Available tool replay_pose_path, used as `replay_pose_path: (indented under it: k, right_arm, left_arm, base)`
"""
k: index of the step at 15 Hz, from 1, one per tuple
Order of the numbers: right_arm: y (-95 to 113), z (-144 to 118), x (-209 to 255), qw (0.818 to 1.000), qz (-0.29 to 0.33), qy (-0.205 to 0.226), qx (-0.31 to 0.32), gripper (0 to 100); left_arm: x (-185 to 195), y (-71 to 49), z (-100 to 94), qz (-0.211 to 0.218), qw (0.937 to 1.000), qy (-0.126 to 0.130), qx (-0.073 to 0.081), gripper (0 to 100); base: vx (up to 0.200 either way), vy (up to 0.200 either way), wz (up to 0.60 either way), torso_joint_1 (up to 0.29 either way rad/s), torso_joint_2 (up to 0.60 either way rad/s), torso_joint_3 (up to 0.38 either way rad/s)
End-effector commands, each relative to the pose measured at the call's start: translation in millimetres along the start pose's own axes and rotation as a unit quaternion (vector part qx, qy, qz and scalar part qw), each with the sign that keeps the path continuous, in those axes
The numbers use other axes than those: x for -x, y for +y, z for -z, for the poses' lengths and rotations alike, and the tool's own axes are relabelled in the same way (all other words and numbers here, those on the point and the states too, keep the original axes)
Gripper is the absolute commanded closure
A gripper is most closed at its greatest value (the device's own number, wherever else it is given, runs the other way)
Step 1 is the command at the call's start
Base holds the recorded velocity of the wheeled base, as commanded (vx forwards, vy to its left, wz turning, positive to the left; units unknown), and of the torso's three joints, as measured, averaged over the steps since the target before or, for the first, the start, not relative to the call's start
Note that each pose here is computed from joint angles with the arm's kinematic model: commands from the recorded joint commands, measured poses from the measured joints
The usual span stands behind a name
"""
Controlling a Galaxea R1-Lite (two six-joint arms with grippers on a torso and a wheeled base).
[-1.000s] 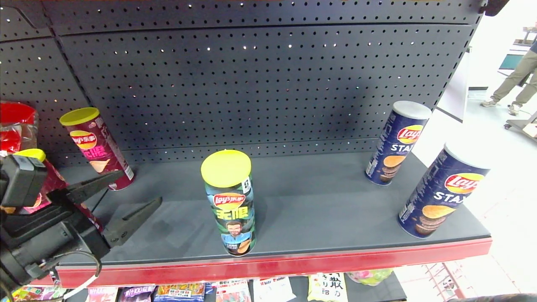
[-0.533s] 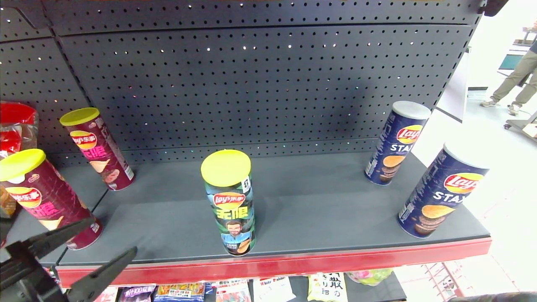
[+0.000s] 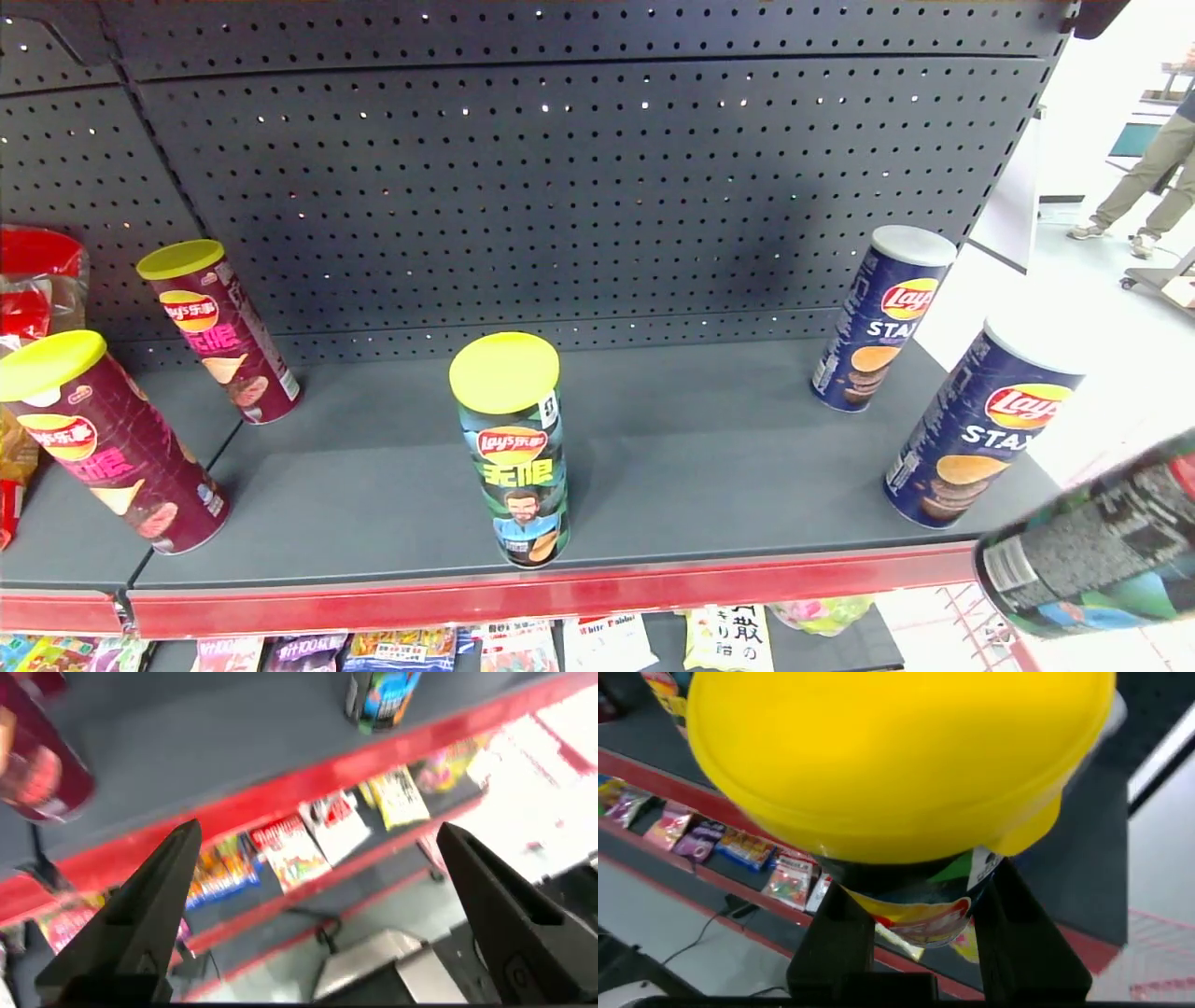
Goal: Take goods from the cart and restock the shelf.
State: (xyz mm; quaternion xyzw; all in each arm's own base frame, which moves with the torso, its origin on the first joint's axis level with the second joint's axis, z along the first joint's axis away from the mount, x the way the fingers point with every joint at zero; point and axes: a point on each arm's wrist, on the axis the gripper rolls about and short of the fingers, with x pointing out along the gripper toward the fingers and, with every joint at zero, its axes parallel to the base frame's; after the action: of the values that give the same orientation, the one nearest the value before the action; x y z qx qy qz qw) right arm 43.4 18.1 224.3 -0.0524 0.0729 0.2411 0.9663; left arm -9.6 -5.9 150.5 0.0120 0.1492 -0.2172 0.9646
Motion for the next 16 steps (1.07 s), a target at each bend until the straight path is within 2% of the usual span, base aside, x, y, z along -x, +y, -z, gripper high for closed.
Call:
replay_pose_path:
  k: [1,2,5,9,12,16]
  right_arm:
    - [14,-51,-75,0.99,-0.128,0.051,0.015,100]
    - [22,-58,-89,0.986,-0.153,0.058,0.02,100]
    - [28,-63,-130,0.983,-0.157,0.089,0.019,100]
    - [31,-59,-193,0.988,-0.144,0.059,0.02,100]
    - [40,-59,-239,0.985,-0.155,0.075,0.022,100]
    - [52,-64,-288,0.983,-0.164,0.073,0.024,100]
  left_arm:
    - [11,-3.6,3.0,-0.009,0.9991,-0.04,-0.012,0]
    - [12,-3.7,3.5,-0.011,0.999,-0.041,-0.013,0]
    - [12,-3.7,3.6,-0.016,0.9989,-0.042,-0.012,0]
    - [12,-4.1,13.7,-0.011,0.9989,-0.043,-0.013,0]
    - [14,-5.7,25.7,-0.013,0.9981,-0.058,-0.017,0]
    - [16,-6.3,27.3,-0.016,0.9975,-0.066,-0.019,0]
  base:
    - [0.0,0.0,0.0,0.0,0.0,0.0]
    - [0.0,0.0,0.0,0.0,0.0,0.0]
    - [0.0,0.0,0.0,0.0,0.0,0.0]
    - [0.0,0.0,0.0,0.0,0.0,0.0]
    - [0.0,0.0,0.0,0.0,0.0,0.0]
    - [0.0,0.0,0.0,0.0,0.0,0.0]
